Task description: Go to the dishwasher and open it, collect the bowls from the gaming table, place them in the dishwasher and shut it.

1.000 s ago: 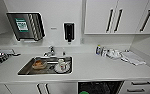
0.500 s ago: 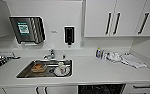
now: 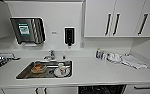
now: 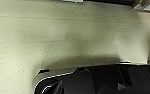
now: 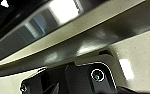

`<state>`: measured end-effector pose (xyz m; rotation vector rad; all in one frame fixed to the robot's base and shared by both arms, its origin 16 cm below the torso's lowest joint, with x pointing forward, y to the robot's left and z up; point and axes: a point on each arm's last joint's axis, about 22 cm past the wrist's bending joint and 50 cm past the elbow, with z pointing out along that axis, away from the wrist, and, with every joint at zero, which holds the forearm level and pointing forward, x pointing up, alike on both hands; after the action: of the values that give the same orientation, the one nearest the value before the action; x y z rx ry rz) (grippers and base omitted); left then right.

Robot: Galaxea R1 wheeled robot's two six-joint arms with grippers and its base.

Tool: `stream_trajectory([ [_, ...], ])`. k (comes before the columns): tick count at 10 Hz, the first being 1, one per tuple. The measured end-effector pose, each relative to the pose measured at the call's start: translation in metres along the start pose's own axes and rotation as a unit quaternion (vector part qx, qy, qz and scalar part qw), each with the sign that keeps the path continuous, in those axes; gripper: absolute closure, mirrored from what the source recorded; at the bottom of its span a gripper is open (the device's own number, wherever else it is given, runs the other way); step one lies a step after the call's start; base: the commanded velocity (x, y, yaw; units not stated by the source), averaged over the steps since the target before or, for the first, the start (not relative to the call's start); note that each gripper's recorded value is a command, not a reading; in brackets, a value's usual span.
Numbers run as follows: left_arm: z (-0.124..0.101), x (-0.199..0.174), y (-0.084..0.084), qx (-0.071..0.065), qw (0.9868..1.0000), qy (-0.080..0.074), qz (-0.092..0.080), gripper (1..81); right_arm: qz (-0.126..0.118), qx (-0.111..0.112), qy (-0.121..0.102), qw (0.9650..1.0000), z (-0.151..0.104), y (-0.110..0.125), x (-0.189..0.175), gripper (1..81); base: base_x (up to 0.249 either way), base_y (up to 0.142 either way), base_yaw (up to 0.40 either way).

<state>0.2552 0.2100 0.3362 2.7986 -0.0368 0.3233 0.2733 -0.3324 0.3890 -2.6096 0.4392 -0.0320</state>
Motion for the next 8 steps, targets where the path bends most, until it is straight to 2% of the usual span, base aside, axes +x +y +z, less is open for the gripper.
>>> stream_trajectory([
  [2, 0.000, 0.000, 0.000, 0.000, 1.0000, 0.000, 0.000, 1.0, 0.040, 0.029, 0.022, 0.9985, 0.004, -0.019, 0.012, 1.0, 0.000, 0.000, 0.000],
  [4, 0.000, -0.001, -0.001, 0.001, 1.0000, -0.003, 0.000, 1.0, 0.082, 0.057, 0.045, 0.9940, 0.008, -0.036, 0.022, 1.0, 0.000, 0.000, 0.000],
  [7, -0.001, -0.001, -0.006, 0.004, 1.0000, -0.004, 0.000, 1.0, 0.117, 0.099, 0.048, 0.9870, 0.022, -0.067, 0.018, 1.0, 0.000, 0.000, 0.000],
  [8, -0.002, -0.002, -0.010, 0.007, 1.0000, -0.005, 0.000, 1.0, 0.117, 0.107, 0.044, 0.9864, 0.026, -0.075, 0.016, 1.0, 0.000, 0.000, 0.000],
])
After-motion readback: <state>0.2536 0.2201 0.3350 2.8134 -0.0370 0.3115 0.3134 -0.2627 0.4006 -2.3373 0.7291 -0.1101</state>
